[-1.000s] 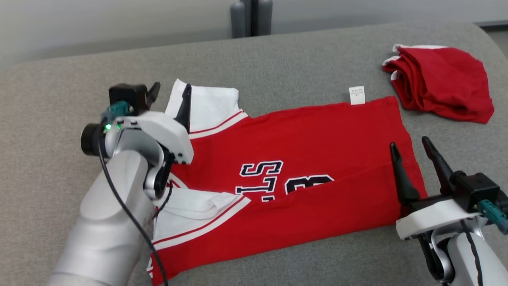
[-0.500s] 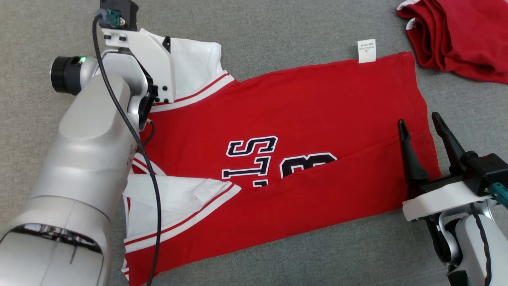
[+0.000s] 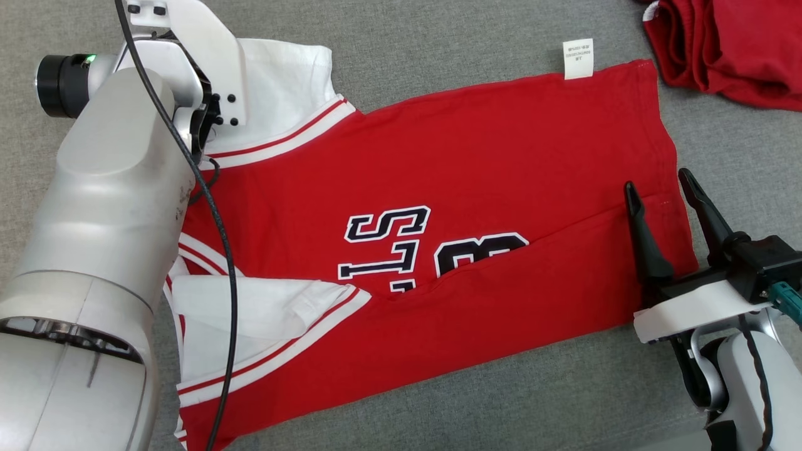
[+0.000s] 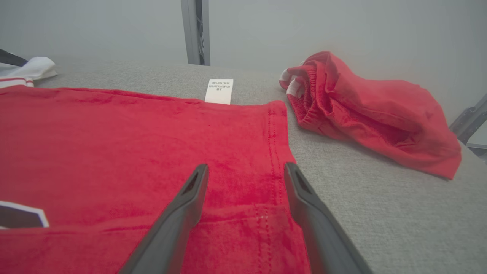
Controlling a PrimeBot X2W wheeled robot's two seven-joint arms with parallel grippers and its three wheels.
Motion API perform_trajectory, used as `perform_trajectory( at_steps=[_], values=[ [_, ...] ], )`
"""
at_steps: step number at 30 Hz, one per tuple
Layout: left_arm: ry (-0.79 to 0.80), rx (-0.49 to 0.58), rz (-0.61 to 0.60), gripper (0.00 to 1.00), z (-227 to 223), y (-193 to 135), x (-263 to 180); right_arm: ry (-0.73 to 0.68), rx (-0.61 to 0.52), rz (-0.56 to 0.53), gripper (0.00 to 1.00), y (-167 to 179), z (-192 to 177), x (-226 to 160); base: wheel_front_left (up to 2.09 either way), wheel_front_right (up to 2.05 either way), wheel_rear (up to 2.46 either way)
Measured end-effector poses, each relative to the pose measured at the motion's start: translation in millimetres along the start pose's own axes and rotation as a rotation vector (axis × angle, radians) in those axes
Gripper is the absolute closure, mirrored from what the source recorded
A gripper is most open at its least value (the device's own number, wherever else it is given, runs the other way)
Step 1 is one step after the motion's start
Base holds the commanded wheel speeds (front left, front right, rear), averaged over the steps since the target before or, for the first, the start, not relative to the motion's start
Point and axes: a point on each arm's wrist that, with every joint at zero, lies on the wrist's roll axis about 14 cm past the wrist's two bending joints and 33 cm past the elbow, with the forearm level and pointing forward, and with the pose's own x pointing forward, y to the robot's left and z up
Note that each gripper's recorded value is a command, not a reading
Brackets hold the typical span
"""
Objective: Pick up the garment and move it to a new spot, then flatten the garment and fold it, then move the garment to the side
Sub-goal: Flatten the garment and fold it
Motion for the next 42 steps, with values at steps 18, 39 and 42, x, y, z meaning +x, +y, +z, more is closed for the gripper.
perform_trajectory(
  at_steps=[18, 39, 42],
  values=[
    [-0.243, 0.017, -0.104, 1.0, 31, -5, -8, 0.034, 0.068, 0.022, 0.0, -8, 13, 37, 0.0, 0.0, 0.0],
    [-0.324, 0.116, -0.127, 1.0, 40, 0, -29, 0.501, 0.125, 0.065, 0.0, -23, 7, 100, 0.0, 0.0, 0.0],
    [-0.319, 0.123, -0.121, 1.0, 39, 2, -30, 0.553, 0.126, 0.067, 0.0, -22, 0, 99, 0.0, 0.0, 0.0]
  ],
)
